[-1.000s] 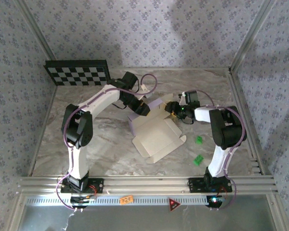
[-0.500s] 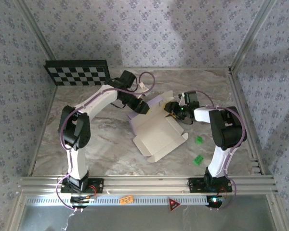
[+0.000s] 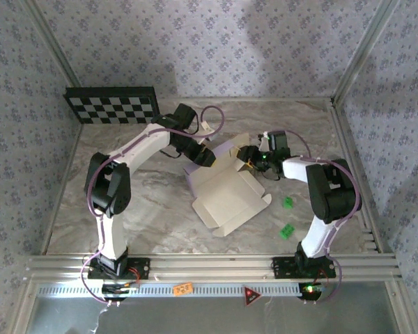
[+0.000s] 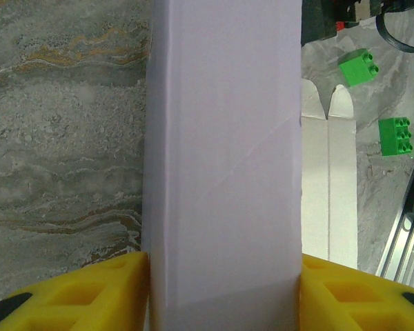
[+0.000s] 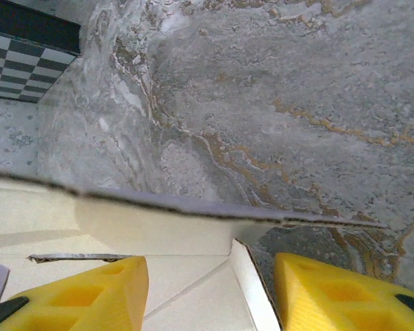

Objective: Fold the paper box

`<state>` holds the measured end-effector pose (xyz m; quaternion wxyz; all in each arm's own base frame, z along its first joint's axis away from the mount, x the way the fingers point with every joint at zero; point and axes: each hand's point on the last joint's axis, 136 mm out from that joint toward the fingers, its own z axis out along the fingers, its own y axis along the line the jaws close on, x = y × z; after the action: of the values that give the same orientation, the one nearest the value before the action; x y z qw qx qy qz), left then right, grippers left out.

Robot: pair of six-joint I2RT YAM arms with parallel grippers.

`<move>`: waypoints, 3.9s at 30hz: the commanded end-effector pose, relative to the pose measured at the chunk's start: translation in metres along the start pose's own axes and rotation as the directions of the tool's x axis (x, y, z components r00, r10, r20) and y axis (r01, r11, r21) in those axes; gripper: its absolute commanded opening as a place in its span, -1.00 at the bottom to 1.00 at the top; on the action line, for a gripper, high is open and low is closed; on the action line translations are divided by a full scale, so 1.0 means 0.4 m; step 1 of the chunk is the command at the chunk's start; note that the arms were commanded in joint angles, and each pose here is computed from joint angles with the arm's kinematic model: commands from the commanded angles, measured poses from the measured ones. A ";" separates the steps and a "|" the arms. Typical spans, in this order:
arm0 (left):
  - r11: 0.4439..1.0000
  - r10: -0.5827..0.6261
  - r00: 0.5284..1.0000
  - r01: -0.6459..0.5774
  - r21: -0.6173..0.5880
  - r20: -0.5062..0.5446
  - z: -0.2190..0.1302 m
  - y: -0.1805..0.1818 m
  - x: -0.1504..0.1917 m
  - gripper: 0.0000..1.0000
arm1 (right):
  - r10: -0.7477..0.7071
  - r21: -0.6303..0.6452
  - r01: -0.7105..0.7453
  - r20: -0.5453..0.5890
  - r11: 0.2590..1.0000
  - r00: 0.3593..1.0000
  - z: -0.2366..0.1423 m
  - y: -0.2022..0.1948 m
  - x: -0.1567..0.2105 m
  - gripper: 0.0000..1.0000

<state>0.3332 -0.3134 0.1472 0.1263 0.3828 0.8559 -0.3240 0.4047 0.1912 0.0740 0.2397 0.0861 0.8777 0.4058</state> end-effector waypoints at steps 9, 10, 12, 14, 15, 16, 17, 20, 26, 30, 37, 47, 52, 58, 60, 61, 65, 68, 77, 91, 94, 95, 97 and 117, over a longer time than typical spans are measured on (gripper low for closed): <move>1.000 0.001 1.000 -0.001 0.006 0.028 -0.013 -0.020 -0.017 0.03 | -0.048 -0.111 0.042 -0.048 0.993 0.998 0.009 0.070 0.039 -0.03; 1.000 -0.004 1.000 0.004 0.003 0.026 -0.011 -0.017 -0.015 0.03 | -0.048 -0.113 0.042 -0.052 0.993 0.998 0.010 0.073 0.044 -0.03; 1.000 -0.009 1.000 0.010 -0.003 0.027 -0.010 -0.013 -0.016 0.03 | -0.044 -0.115 0.037 -0.060 0.993 0.997 0.013 0.074 0.053 -0.04; 1.000 -0.012 1.000 0.012 -0.001 0.024 -0.007 -0.013 -0.016 0.03 | -0.045 -0.121 0.037 -0.066 0.992 0.997 0.016 0.077 0.062 -0.05; 1.000 -0.014 1.000 0.014 0.000 0.021 -0.004 -0.013 -0.013 0.03 | -0.047 -0.122 0.038 -0.066 0.992 0.997 0.018 0.077 0.067 -0.06; 1.000 -0.013 1.000 0.013 0.002 0.022 -0.005 -0.014 -0.014 0.04 | -0.044 -0.122 0.036 -0.067 0.992 0.997 0.020 0.076 0.070 -0.06; 1.000 -0.014 1.000 0.014 0.003 0.022 -0.005 -0.015 -0.014 0.04 | -0.040 -0.123 0.031 -0.074 0.992 0.996 0.023 0.075 0.075 -0.05; 1.000 -0.015 1.000 0.015 0.005 0.022 -0.002 -0.018 -0.014 0.04 | -0.027 -0.126 0.015 -0.090 0.992 0.996 0.037 0.067 0.088 -0.06; 1.000 -0.013 1.000 0.013 0.009 0.014 0.006 -0.025 -0.010 0.04 | 0.007 -0.107 -0.021 -0.126 0.994 0.992 0.064 0.041 0.120 -0.14; 1.000 -0.013 1.000 0.013 0.009 0.010 0.009 -0.027 -0.008 0.04 | 0.025 -0.089 -0.038 -0.148 0.995 0.989 0.075 0.025 0.141 -0.14; 1.000 -0.014 1.000 0.014 0.005 0.002 0.016 -0.031 -0.001 0.05 | 0.008 -0.108 -0.020 -0.103 0.994 0.995 0.046 0.050 0.129 0.01; 1.000 -0.019 1.000 0.019 -0.002 -0.011 0.026 -0.028 0.008 0.06 | -0.022 -0.104 0.012 -0.093 0.994 0.995 0.037 0.086 0.129 0.04; 1.000 -0.020 1.000 0.020 -0.003 -0.012 0.027 -0.028 0.009 0.06 | 0.020 -0.074 -0.031 -0.137 0.997 0.990 0.064 0.048 0.165 -0.18; 1.000 -0.021 1.000 0.020 -0.005 -0.009 0.023 -0.031 0.009 0.08 | 0.081 -0.015 -0.085 -0.184 0.996 0.980 0.088 -0.017 0.217 -0.41; 1.000 -0.021 1.000 0.021 -0.004 -0.010 0.023 -0.032 0.009 0.08 | 0.093 0.008 -0.094 -0.196 0.996 0.976 0.093 -0.035 0.233 -0.45; 1.000 -0.020 1.000 0.020 -0.004 -0.011 0.023 -0.033 0.010 0.08 | 0.101 0.026 -0.098 -0.200 0.995 0.975 0.095 -0.047 0.239 -0.47; 1.000 -0.019 1.000 0.019 -0.002 -0.018 0.026 -0.037 0.015 0.10 | 0.118 0.120 -0.094 -0.208 0.988 0.971 0.092 -0.097 0.263 -0.56; 1.000 -0.011 1.000 0.011 -0.003 -0.027 0.028 -0.044 0.020 0.11 | 0.115 0.173 -0.078 -0.213 0.982 0.970 0.087 -0.120 0.275 -0.60; 0.995 0.066 0.994 -0.073 -0.074 -0.090 0.039 -0.052 0.062 0.12 | -0.036 0.019 0.039 -0.115 0.999 0.993 0.003 0.016 0.178 -0.43; 0.979 0.148 0.974 -0.170 -0.116 -0.172 0.046 -0.068 0.114 0.12 | -0.392 0.099 0.399 -0.085 0.912 0.916 -0.238 0.083 0.081 -0.05; 0.978 0.153 0.972 -0.175 -0.115 -0.177 0.047 -0.070 0.117 0.12 | -0.518 0.122 0.528 -0.103 0.841 0.849 -0.257 0.101 0.057 0.02; 0.978 0.154 0.973 -0.175 -0.115 -0.174 0.047 -0.071 0.114 0.12 | -0.563 0.128 0.574 -0.115 0.809 0.819 -0.262 0.106 0.051 0.04; 0.979 0.155 0.973 -0.175 -0.106 -0.170 0.047 -0.076 0.113 0.12 | -0.646 0.107 0.661 -0.144 0.743 0.750 -0.268 0.119 0.048 0.11; 0.982 0.147 0.974 -0.165 -0.093 -0.169 0.056 -0.080 0.112 0.14 | -0.748 -0.006 0.787 -0.314 0.617 0.584 -0.168 0.104 -0.024 -0.31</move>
<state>0.2887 -0.3204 0.1143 0.1067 0.4590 0.8511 -0.2313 0.3841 0.1686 0.1418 0.2699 -0.3414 0.8777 0.2005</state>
